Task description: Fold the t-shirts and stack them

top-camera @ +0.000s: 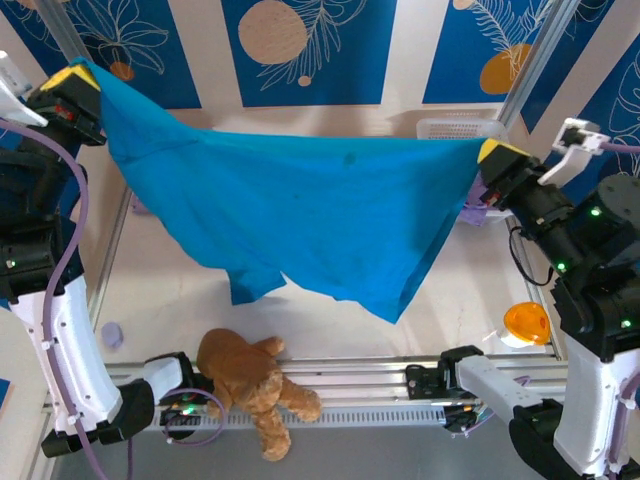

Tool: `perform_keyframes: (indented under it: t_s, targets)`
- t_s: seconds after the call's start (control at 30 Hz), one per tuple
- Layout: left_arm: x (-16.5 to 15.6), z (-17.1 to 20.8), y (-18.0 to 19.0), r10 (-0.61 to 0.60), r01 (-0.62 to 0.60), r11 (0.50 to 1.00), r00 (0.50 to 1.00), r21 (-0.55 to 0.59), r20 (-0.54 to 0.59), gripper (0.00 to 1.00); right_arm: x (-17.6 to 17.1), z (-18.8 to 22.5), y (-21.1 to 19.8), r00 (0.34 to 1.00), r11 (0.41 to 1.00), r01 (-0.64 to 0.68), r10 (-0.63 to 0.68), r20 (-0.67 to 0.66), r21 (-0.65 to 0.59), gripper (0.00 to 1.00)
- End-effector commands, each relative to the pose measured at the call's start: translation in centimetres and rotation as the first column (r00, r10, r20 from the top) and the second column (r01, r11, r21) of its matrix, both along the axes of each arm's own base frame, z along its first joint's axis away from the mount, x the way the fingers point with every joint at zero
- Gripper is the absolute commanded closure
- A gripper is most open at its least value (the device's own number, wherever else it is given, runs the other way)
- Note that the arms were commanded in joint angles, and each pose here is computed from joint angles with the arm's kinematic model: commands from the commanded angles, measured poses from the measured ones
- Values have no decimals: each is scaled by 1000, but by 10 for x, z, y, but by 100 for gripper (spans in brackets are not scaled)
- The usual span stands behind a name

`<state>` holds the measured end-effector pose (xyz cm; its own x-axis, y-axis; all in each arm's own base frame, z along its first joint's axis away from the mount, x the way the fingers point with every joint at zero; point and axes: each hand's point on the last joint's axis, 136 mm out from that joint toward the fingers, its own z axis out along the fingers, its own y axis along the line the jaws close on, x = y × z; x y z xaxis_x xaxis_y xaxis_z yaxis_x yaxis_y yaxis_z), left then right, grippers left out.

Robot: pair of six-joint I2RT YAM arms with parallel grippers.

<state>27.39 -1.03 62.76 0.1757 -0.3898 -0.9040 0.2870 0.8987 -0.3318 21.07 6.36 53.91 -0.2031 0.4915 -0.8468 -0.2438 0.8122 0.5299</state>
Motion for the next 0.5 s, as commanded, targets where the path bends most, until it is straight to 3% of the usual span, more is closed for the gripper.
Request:
perform_keyframes:
  t_s: [0.0,0.23,0.47]
  targets:
    - [15,-27,0,-15,16,1000,999,17,-47,100,20,-64,0,978,999,34,-28,-205,25,100]
    - [42,-107,3,-37,35,999,979,-15,-200,100,32,-171,6,890,997,53,-23,-456,53,100]
    - [45,-168,2,-46,42,999,953,-20,-299,100,19,-226,5,829,996,64,-19,-559,61,100]
